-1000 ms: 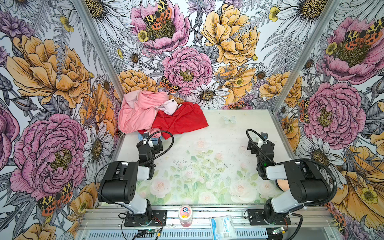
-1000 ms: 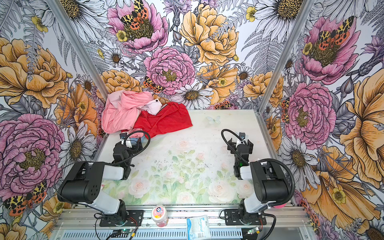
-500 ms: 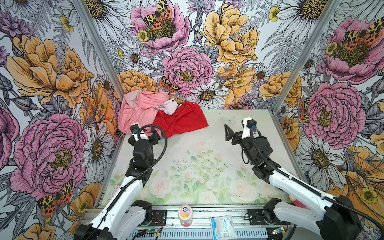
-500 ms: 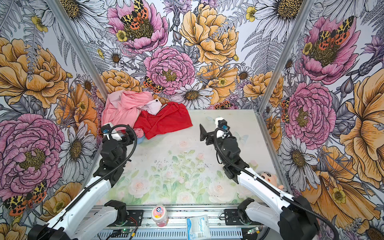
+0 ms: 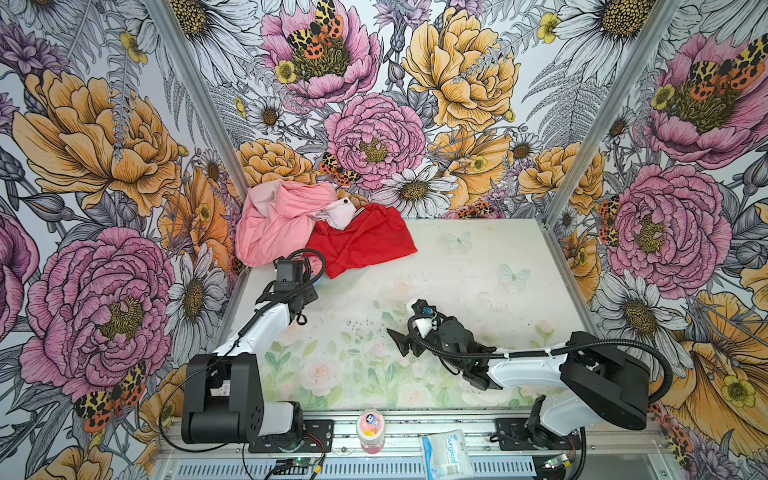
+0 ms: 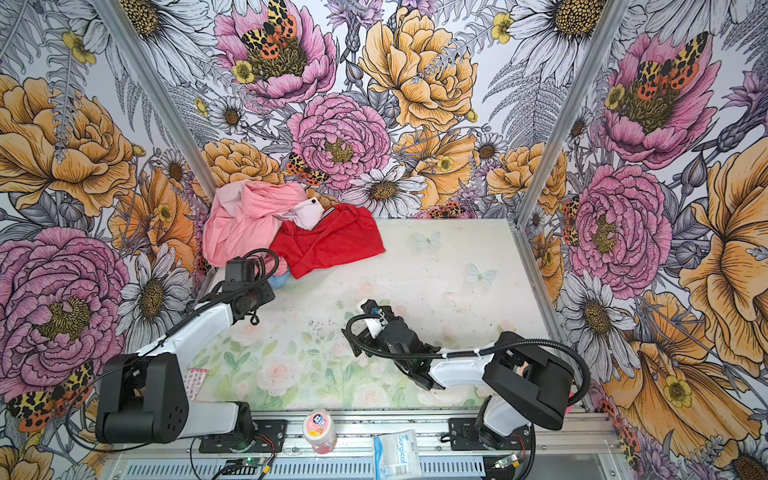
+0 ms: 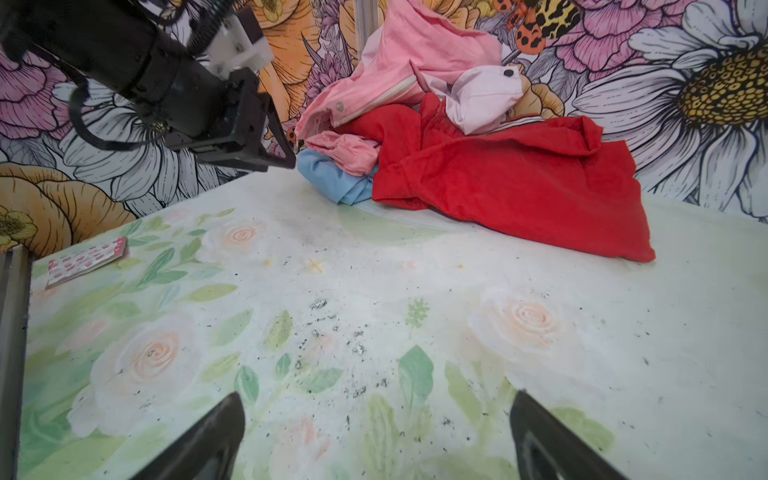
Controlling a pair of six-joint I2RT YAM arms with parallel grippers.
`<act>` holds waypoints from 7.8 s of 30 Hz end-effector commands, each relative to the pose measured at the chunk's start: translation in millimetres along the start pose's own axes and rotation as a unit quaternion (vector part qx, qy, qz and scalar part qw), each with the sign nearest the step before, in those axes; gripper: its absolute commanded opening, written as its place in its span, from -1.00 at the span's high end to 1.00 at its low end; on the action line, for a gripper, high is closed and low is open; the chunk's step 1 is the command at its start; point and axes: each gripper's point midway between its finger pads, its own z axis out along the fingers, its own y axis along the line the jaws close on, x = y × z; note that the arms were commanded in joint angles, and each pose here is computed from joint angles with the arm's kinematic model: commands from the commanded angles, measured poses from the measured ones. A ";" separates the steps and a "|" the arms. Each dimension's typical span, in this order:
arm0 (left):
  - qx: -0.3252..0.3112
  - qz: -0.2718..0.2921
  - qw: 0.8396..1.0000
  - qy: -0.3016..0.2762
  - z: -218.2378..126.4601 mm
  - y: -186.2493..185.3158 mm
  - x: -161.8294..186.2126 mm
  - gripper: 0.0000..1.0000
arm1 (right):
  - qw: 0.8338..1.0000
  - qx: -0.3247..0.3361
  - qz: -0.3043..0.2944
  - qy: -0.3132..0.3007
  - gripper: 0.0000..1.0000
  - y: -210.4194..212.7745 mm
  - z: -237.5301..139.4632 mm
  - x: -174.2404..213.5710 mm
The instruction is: Pick out a specific cloth from the pile
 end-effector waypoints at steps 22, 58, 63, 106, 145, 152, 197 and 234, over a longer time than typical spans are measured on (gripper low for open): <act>-0.116 0.065 0.991 0.023 57.2 -29.3 -16.7 -0.02 | 0.997 0.063 -0.036 -0.034 -0.99 -17.9 4.8 -24.3; -0.203 0.070 0.976 -0.033 40.6 -19.3 -54.0 1.00 | 0.994 0.097 -0.020 -0.037 -0.99 -42.6 -1.5 -26.7; -0.172 0.060 0.982 -0.054 11.7 -22.5 -66.5 1.00 | 0.994 0.102 -0.024 -0.035 -0.99 -44.3 -1.9 -26.4; 0.062 0.090 0.991 -0.075 -40.1 -98.1 -125.8 0.81 | 0.988 0.136 0.070 -0.034 -0.99 -93.5 -10.0 -20.4; 0.471 -0.005 0.778 -0.415 -387.2 -339.2 -258.6 1.00 | 0.960 0.241 0.144 -0.022 -0.99 -159.1 -31.6 -7.5; 0.631 -0.080 0.676 -0.372 -366.2 -474.4 -219.6 1.00 | 0.907 0.383 0.158 -0.079 -0.99 -221.2 -111.6 -9.7; 0.313 0.283 0.862 -0.283 -173.5 -167.9 -75.3 -0.97 | 0.886 0.362 0.127 0.260 1.00 -299.0 30.6 23.5; 0.341 0.269 0.853 -0.288 -178.1 -162.2 -81.3 -0.97 | 0.887 0.453 0.088 0.020 1.00 -405.9 -67.0 -245.7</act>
